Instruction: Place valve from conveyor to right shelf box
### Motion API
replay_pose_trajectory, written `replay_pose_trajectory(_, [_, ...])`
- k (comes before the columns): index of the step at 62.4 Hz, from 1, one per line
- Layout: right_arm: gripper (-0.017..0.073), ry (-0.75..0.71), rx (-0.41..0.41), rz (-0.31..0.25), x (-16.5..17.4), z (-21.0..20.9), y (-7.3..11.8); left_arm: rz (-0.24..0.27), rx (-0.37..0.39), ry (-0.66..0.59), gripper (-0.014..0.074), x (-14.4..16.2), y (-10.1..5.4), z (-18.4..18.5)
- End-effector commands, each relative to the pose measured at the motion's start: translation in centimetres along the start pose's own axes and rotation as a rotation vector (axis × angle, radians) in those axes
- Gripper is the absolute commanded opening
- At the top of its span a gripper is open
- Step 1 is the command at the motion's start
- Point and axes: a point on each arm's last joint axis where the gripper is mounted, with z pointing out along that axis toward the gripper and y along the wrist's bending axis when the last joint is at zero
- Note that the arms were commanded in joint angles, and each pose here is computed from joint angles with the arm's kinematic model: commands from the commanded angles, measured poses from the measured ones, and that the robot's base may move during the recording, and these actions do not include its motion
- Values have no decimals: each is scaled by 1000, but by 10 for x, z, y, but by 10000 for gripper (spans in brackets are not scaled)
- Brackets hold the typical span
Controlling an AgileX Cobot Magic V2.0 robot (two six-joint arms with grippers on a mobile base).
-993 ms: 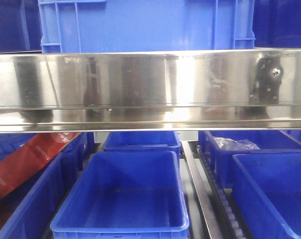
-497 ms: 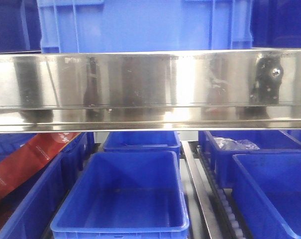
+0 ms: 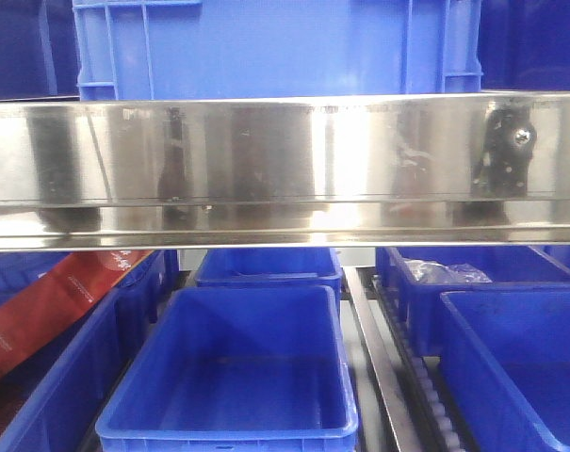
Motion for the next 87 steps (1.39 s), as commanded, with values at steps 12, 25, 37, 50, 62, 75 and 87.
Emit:
replay_pose_trajectory(12, [-163, -54, 99, 26, -30, -71, -35, -4, -53, -108, -111, -28, 10, -85])
replay_pose_trajectory(25, [-163, -159, 173, 41, -29, -118, -51, -17, -109, -300, -111, -23, 7, -135])
replay_pose_trajectory(37, [-163, -191, 189, 43, 4, -147, -46, -40, -175, -430, -111, 21, 10, -161])
replay_pose_trajectory(50, [-163, -270, 206, 41, 55, -185, -39, -52, -236, -517, -111, 92, 11, -195])
replay_pose_trajectory(62, [-163, -420, 232, 22, 108, -216, -35, -53, -258, -552, -111, 159, 8, -225])
replay_pose_trajectory(75, [-163, -547, 241, 8, 151, -247, -29, -42, -246, -618, -111, 206, 1, -255])
replay_pose_trajectory(87, [-163, -517, 226, 9, 168, -266, -23, -25, -227, -712, -111, 218, -7, -279])
